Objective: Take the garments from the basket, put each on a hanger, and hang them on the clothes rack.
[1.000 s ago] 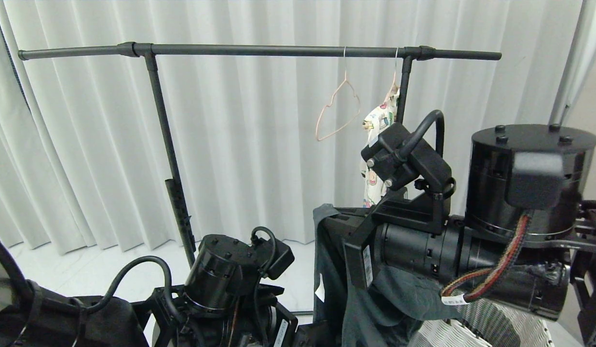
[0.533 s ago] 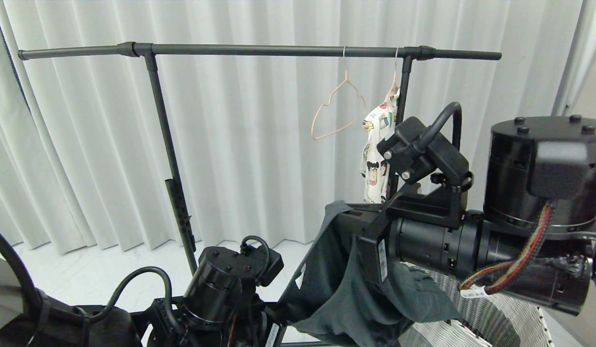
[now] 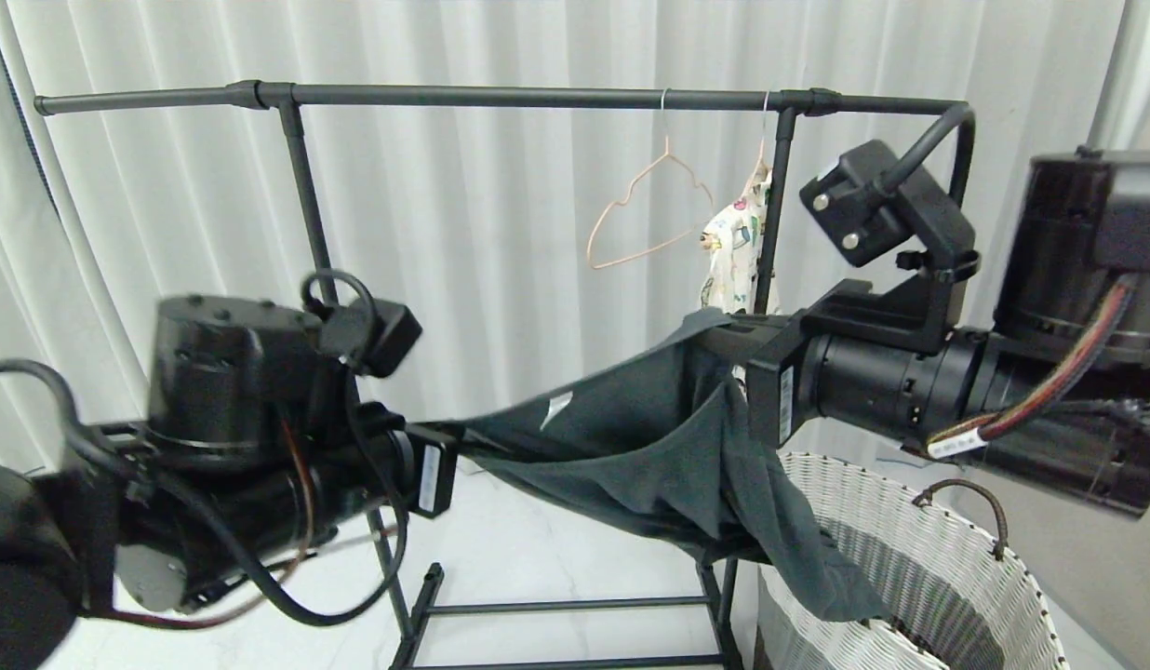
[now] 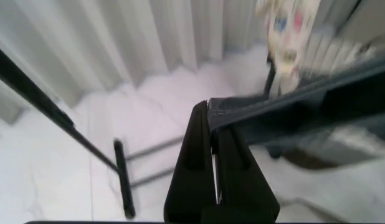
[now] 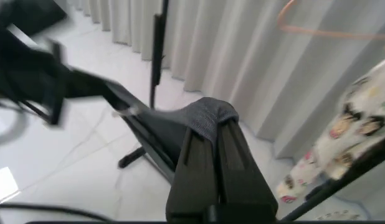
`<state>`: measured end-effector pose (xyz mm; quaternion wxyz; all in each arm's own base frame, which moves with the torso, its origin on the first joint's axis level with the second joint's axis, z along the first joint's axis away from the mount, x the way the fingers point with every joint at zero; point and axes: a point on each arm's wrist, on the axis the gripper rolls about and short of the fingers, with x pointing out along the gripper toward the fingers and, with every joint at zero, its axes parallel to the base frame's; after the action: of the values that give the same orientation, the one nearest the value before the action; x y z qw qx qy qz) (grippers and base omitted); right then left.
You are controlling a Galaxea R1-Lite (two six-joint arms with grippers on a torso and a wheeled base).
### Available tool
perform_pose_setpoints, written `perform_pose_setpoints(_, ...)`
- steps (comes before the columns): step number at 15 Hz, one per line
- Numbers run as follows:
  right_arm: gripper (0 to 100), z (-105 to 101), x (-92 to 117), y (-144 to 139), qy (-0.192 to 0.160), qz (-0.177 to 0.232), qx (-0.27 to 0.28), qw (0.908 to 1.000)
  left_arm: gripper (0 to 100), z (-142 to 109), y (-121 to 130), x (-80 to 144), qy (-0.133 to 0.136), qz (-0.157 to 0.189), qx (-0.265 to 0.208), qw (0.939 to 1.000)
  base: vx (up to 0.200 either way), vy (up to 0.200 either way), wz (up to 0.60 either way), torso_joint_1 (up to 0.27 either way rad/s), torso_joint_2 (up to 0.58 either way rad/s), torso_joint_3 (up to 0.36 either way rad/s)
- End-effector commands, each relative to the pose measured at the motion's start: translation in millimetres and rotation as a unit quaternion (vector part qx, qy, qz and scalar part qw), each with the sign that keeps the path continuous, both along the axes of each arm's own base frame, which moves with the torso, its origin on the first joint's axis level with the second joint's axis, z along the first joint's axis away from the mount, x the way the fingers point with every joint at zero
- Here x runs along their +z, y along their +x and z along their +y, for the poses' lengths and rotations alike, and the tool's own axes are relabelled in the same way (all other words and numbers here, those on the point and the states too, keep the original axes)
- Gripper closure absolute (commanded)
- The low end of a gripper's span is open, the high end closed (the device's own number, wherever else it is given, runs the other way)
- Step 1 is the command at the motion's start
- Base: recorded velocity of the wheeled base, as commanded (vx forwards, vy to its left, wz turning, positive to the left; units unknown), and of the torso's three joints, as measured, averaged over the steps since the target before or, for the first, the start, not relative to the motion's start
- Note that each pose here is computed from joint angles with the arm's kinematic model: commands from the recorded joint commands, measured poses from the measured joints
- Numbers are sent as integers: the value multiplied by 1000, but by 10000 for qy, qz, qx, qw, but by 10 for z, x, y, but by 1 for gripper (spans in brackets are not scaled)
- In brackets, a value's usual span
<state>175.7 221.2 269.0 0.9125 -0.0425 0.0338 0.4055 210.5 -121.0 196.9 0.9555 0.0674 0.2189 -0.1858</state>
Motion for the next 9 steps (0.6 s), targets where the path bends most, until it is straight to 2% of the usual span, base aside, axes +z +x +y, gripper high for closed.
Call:
perform_pose_setpoints(1,100,-188,207,32,199,-301,-253,9990,100,242,-243,888,-423,-899,181,9949,0,0,0,0,0,0)
perform_pose_setpoints(2,100,-244,254,27,229,-379,-313,9985,100,248,-266,991,-429,-970,163,9942,0,0,0,0,0,0)
perform_pose_setpoints(4,100,-464,429,-39,268,-627,-509,9964,100,275,-309,1283,-69,-1424,8,9898,0,0,0,0,0,0)
perform_pose_setpoints(5,100,-530,473,-68,277,-670,-563,9958,100,281,-318,1350,25,-1562,-19,9877,0,0,0,0,0,0)
perform_pose_setpoints(7,100,-701,571,-161,287,-783,-678,9942,100,187,-396,1436,379,-1853,-224,9817,0,0,0,0,0,0)
perform_pose_setpoints(9,100,-770,702,-215,353,-877,-705,9930,100,29,-534,1529,278,-2017,-602,9772,0,0,0,0,0,0)
